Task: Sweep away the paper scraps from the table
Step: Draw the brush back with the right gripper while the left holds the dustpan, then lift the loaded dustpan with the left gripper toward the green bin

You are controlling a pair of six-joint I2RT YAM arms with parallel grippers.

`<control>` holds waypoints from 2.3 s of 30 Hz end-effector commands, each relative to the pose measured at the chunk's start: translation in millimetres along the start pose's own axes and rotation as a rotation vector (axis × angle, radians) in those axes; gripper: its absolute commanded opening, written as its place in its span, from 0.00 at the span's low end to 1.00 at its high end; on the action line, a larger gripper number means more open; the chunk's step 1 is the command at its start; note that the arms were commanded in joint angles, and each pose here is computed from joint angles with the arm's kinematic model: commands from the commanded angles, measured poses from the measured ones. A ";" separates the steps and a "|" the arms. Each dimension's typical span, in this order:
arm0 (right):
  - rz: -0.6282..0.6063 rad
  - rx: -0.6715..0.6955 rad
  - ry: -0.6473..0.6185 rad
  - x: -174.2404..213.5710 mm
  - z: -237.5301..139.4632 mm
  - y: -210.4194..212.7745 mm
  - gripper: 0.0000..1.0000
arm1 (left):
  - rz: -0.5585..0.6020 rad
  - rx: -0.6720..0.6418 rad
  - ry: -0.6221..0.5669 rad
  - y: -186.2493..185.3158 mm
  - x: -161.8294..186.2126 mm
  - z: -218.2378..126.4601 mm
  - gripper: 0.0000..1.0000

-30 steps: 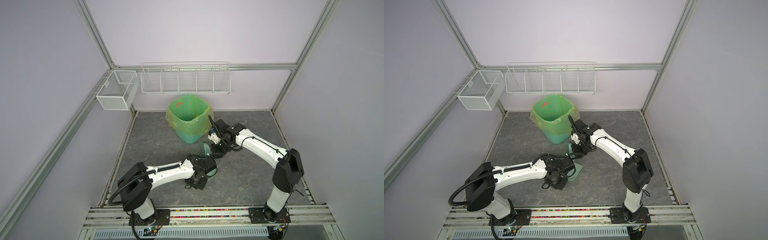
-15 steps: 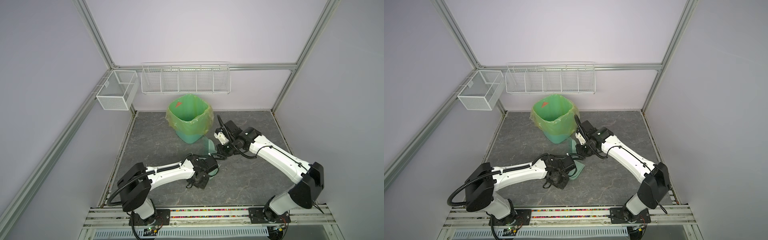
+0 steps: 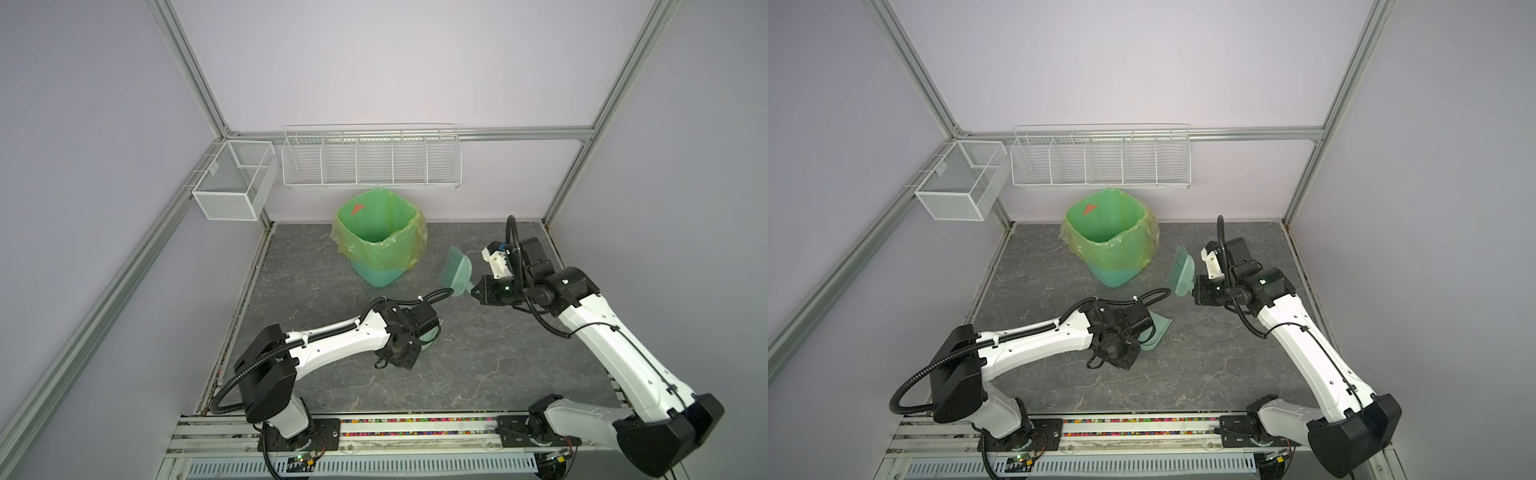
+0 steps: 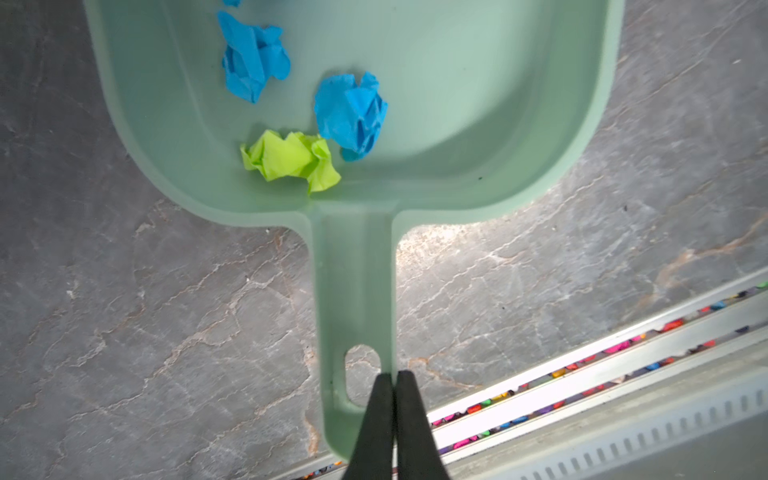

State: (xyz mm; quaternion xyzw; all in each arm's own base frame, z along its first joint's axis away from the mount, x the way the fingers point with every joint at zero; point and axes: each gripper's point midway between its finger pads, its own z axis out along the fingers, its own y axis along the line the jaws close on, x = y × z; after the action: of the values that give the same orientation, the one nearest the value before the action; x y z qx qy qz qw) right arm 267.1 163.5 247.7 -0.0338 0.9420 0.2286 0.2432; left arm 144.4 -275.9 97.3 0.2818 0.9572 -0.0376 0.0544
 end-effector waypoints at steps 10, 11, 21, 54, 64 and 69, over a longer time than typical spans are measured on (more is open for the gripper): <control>0.108 0.019 -0.102 -1.3 -6.4 -29.7 0.07 | 0.024 0.014 -0.074 -10.0 -29.0 -34.4 0.00; 0.115 0.029 -0.113 -1.1 -7.6 -32.8 0.07 | 0.020 0.016 -0.082 -10.8 -31.2 -36.9 0.00; 0.126 0.148 -0.223 -5.2 -24.3 -59.5 0.07 | 0.029 0.007 -0.148 -11.7 -48.7 -65.4 0.00; 0.139 0.165 -0.247 14.9 -39.9 -66.5 0.07 | 0.069 0.114 -0.406 -30.9 -157.8 -149.4 0.00; 0.139 0.178 -0.223 21.1 -33.0 -71.2 0.07 | 0.039 0.178 -0.475 -22.1 -172.3 -169.2 0.00; 0.141 0.180 -0.209 26.2 -28.7 -73.6 0.07 | -0.002 0.243 -0.526 -12.4 -181.5 -185.8 0.00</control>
State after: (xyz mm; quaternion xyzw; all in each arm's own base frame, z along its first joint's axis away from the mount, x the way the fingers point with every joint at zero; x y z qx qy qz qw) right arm 245.4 87.8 230.2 0.0767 0.9296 0.1627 0.3217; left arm 270.0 -366.8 270.3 0.2703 0.9158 -0.1828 0.2342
